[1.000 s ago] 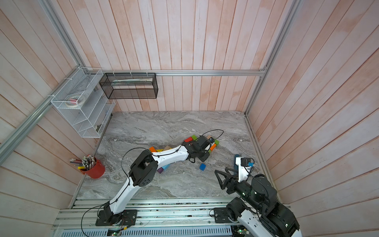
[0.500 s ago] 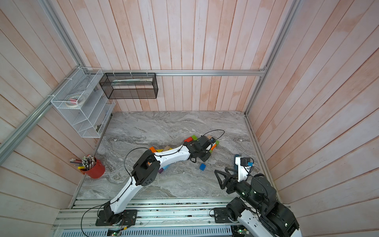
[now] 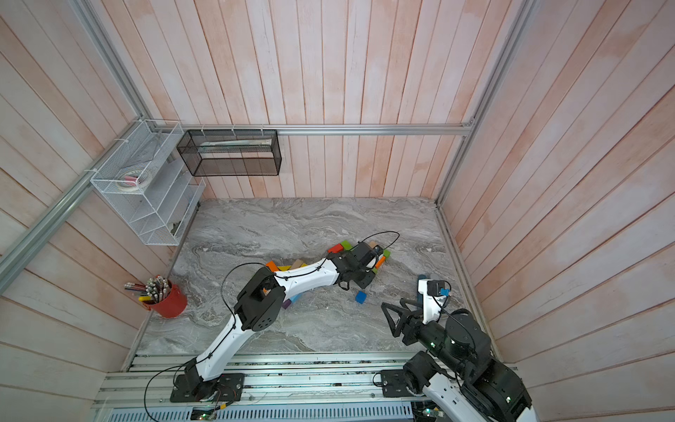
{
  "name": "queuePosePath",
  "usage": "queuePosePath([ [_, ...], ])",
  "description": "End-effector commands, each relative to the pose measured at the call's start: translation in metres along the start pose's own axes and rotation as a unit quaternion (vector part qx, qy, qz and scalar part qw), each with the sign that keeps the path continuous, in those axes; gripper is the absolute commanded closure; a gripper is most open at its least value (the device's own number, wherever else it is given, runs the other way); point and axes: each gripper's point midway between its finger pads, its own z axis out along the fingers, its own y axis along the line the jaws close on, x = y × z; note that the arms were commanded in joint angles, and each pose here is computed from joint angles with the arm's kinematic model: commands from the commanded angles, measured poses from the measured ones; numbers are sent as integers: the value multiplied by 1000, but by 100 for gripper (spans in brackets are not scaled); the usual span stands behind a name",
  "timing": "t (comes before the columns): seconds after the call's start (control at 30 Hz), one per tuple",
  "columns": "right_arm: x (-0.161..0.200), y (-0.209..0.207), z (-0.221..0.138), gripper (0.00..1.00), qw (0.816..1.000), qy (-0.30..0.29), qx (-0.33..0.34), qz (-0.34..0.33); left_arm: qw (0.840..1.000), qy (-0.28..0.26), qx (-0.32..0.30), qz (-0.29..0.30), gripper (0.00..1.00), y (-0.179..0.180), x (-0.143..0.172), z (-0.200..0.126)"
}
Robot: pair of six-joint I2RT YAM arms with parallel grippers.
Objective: Assemble a heart with building blocks
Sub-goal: Assemble the building block at the center of the board.
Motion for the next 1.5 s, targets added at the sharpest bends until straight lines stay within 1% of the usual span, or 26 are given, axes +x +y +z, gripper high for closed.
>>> queuePosePath([
  [0.0,-1,3,3,28,1000,0,-8,4,1000,0,-6,-8,51,4,-2,0],
  [0.1,-2,4,5,28,1000,-2,-11,7,1000,-15,0,-9,49,2,-13,-8],
  [0.13,-2,5,6,29,1000,-3,-13,9,999,-22,3,-25,48,1,-18,-12],
  [0.27,-3,8,13,30,1000,-6,-22,21,998,-48,11,-43,48,-1,-38,-30],
  [0.3,-3,8,15,30,999,-6,-22,25,997,-55,5,-60,47,18,-43,-36],
  [0.53,-3,11,34,31,999,-1,-29,35,988,-106,36,-102,44,33,-75,-89],
  [0.67,-3,4,48,34,999,10,-1,41,982,-127,52,-133,45,56,-85,-121],
  [0.8,11,-3,75,37,997,56,24,49,975,-140,55,-165,43,92,-80,-145],
  [0.97,35,-19,114,39,990,118,67,41,968,-146,55,-199,43,131,-61,-162],
  [1.07,50,-36,132,42,981,154,110,31,964,-146,56,-216,42,148,-48,-167],
  [1.23,81,-66,155,47,961,218,169,18,954,-151,77,-247,41,169,-32,-160],
  [1.37,105,-84,166,51,949,252,189,12,948,-151,94,-264,40,180,-25,-143],
  [1.47,116,-92,170,55,942,271,198,5,945,-154,107,-268,38,183,-25,-133],
])
